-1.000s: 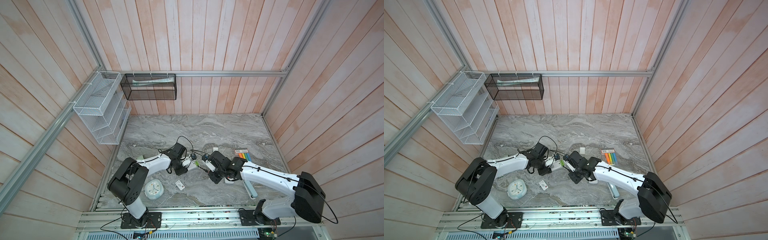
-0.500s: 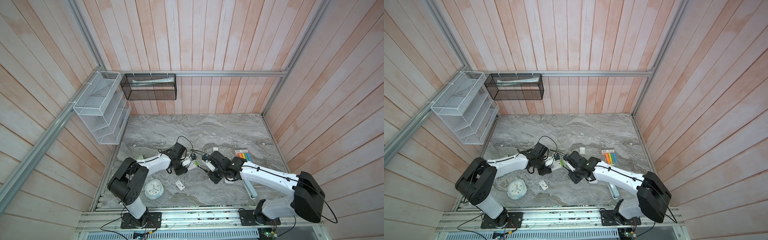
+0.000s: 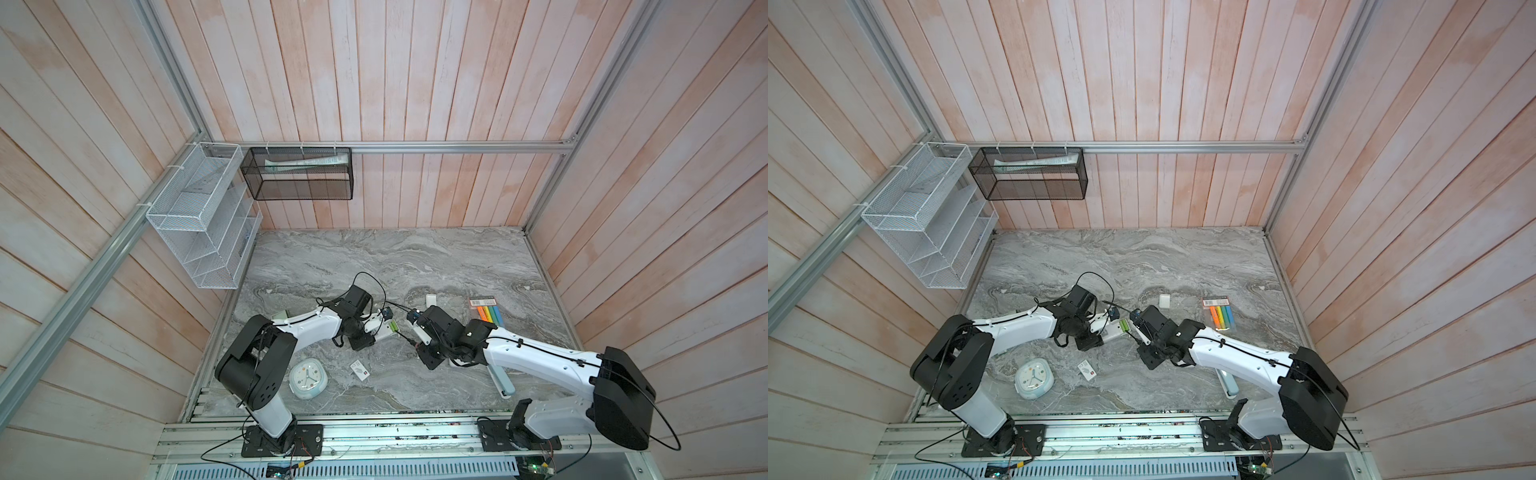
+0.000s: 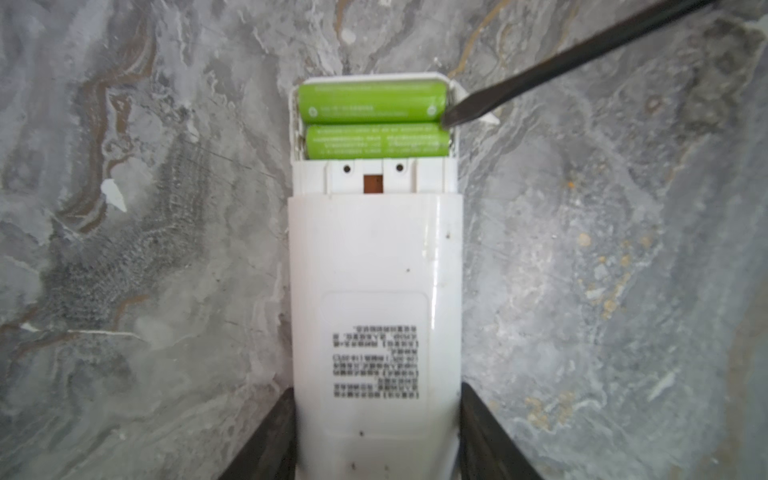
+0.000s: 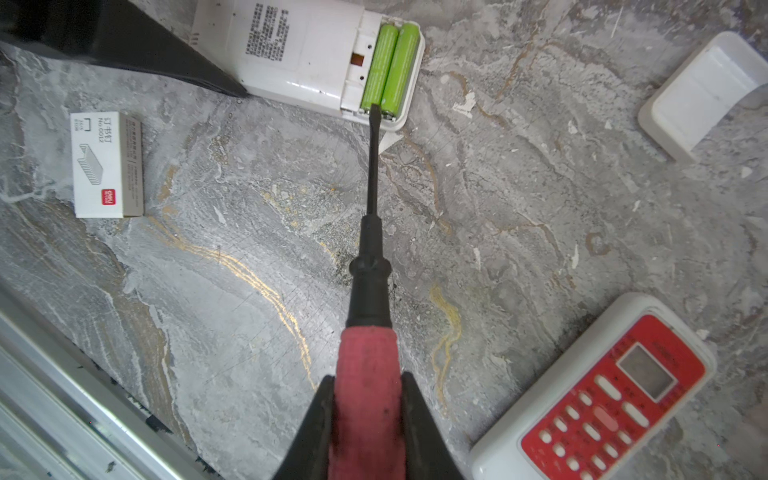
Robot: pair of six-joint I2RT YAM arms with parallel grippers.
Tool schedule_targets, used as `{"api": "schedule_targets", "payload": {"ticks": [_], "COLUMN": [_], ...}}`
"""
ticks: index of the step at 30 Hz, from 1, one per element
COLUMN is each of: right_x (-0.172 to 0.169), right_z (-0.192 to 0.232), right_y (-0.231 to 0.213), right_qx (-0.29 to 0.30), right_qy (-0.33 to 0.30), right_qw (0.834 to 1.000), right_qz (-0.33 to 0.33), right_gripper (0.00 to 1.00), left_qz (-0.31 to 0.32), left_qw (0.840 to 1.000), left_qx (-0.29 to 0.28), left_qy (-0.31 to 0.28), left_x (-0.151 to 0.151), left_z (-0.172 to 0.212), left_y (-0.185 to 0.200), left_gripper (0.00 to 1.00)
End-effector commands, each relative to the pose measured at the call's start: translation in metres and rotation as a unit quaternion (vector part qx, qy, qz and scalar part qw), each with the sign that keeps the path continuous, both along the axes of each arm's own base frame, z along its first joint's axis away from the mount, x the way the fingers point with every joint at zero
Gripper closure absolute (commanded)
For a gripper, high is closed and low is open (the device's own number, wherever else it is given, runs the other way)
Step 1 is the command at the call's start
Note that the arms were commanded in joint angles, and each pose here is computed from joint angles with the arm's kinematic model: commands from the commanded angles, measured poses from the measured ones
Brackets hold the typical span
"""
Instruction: Unload the batteries from the remote control
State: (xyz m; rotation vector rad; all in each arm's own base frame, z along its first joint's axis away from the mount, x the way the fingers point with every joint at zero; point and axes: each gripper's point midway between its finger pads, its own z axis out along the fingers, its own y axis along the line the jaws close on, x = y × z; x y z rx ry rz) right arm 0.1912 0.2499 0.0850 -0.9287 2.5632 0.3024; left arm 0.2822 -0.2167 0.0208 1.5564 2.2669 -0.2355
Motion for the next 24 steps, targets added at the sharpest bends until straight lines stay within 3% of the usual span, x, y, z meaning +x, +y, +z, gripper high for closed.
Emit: {"api": "schedule_targets", "payload": {"ticks": [1, 24], "right_x": [0.007, -0.003], "right_z": [0.016, 0.009], "right_y": [0.007, 0.010], "right_qx": [0.015, 0.000], "right_qy": [-0.022, -0.012], "right_qw": [1.000, 1.000], "right_qz": [-0.002, 0.015], "right_gripper": [1.00, 1.00], "left_qz": [0.004, 0.005], "left_qw": [0.999, 0.999], "left_qx": [0.035, 0.035], "left_qy": [0.032, 0.034], "left_x": [-0.014, -0.014], "left_z": [-0.020, -0.021], "left_y": [0.017, 0.018], "left_gripper": [0.43, 0.44]}}
